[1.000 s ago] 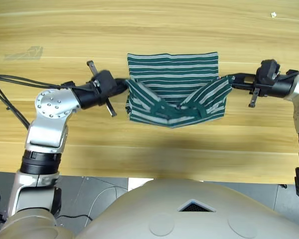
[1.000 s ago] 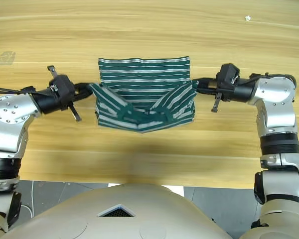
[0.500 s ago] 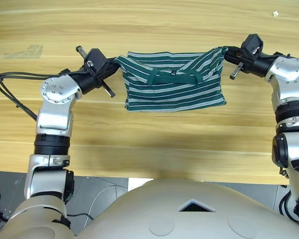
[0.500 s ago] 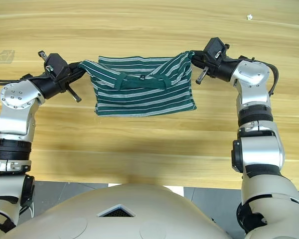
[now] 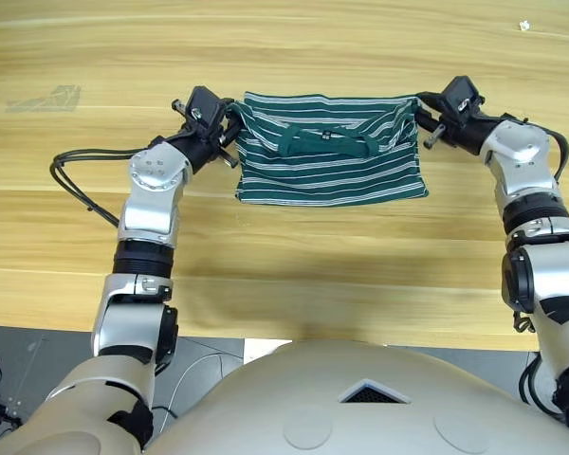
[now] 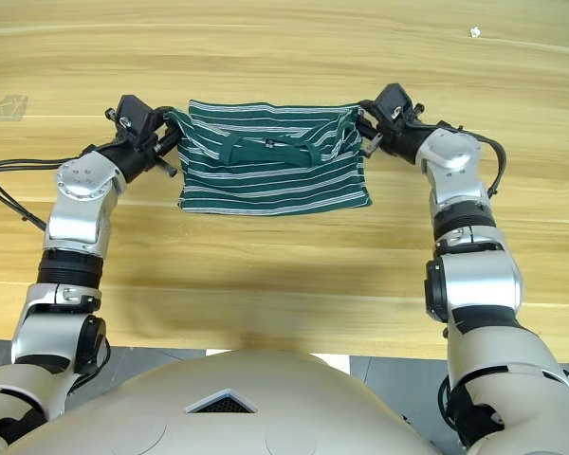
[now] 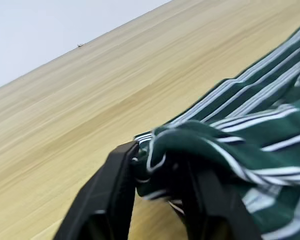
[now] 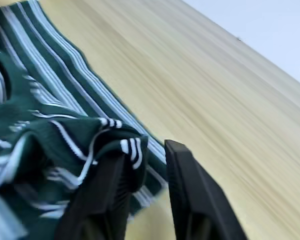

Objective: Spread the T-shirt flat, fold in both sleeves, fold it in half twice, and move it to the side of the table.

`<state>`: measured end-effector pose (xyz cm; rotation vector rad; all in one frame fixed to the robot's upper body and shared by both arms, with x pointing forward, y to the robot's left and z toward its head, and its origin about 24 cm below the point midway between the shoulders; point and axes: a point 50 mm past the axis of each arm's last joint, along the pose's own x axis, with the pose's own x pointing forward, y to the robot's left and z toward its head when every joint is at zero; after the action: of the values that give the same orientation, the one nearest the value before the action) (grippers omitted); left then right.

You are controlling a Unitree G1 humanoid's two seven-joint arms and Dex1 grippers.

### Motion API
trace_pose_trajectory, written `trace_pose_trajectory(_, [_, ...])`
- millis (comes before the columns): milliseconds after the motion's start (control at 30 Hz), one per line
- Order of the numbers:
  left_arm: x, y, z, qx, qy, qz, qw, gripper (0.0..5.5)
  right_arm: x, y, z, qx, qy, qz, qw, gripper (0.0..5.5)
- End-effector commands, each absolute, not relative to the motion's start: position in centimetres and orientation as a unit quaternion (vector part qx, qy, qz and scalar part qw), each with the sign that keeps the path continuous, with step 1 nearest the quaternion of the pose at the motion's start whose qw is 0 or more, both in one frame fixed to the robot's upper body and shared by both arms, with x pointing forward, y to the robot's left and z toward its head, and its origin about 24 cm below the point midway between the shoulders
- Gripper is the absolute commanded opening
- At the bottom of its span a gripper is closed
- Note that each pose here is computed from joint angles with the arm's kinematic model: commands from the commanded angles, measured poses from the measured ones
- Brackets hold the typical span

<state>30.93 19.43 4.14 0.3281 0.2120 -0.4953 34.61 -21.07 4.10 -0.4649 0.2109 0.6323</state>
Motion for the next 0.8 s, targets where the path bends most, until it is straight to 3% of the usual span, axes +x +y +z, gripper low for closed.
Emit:
trace_pose_trajectory(33, [31.5, 19.7, 4.4, 0.141, 0.103, -0.207, 0.963, 2.09, 35.9, -21.6, 4.8, -0.233, 0.125, 0.231, 0.936, 1.4])
trace_pose_trajectory(400, [28.3, 19.9, 1.9, 0.064, 0.13, -0.197, 0.97, 3.77, 34.3, -21.4, 1.7, -0.252, 0.164, 0.233, 0.925, 1.4])
trace_pose_trajectory(600, [28.2, 19.0, 2.7, 0.065, 0.103, -0.199, 0.972, 4.59, 34.5, -20.7, 2.4, -0.279, 0.134, 0.258, 0.915, 1.4])
trace_pose_trajectory(800, [27.1, 20.5, 6.0, 0.081, 0.036, -0.165, 0.982, 4.63, 34.3, -21.0, 3.9, -0.336, 0.088, 0.289, 0.892, 1.4])
